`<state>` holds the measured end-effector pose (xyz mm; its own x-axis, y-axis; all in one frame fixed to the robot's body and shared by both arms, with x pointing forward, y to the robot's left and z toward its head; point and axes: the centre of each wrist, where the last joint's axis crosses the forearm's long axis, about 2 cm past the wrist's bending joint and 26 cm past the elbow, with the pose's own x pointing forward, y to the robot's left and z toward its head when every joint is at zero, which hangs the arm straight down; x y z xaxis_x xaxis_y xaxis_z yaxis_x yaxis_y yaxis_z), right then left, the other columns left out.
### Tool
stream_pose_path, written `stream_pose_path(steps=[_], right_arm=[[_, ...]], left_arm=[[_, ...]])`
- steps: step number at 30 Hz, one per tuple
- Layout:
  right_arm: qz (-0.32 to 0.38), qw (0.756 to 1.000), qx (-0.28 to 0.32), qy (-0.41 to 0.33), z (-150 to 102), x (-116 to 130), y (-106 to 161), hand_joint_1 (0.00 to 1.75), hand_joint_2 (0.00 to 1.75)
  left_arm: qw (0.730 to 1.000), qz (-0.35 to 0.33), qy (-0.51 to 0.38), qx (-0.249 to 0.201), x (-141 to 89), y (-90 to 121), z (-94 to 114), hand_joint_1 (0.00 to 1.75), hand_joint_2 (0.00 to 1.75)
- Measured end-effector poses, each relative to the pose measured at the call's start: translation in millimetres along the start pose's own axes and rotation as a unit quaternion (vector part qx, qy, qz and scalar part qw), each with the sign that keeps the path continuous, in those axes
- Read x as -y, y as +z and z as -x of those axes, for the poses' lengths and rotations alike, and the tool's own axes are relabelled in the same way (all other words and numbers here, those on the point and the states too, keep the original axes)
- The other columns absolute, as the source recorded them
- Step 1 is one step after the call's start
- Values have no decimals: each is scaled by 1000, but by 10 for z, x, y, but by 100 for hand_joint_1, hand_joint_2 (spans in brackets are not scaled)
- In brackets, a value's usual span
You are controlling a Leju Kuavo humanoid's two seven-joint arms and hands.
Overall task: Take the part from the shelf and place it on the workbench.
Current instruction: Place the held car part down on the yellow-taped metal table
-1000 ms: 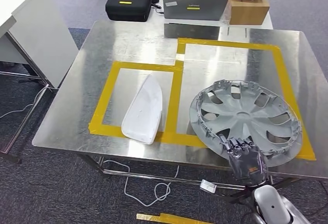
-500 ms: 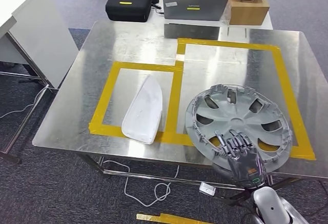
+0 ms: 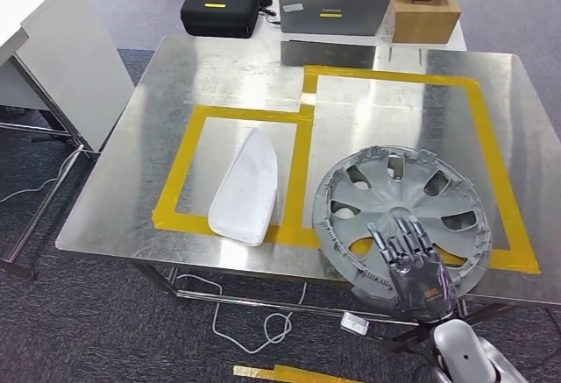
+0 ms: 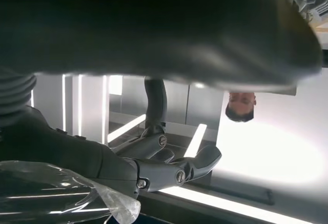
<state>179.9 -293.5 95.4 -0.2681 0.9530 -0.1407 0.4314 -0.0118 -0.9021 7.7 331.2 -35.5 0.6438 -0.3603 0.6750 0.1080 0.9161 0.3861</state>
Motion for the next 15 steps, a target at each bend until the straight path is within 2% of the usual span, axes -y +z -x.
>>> stream_pose_path(steps=[9, 15], right_arm=[[-3, 1000, -5, -13, -8, 12, 12, 0, 0], [0, 995, -29, -91, -97, 120, -41, 0, 0]], left_arm=[[1000, -9, 10, -2, 10, 7, 1, 0, 0], [1000, -10, 15, -10, 30, 46, 28, 0, 0]])
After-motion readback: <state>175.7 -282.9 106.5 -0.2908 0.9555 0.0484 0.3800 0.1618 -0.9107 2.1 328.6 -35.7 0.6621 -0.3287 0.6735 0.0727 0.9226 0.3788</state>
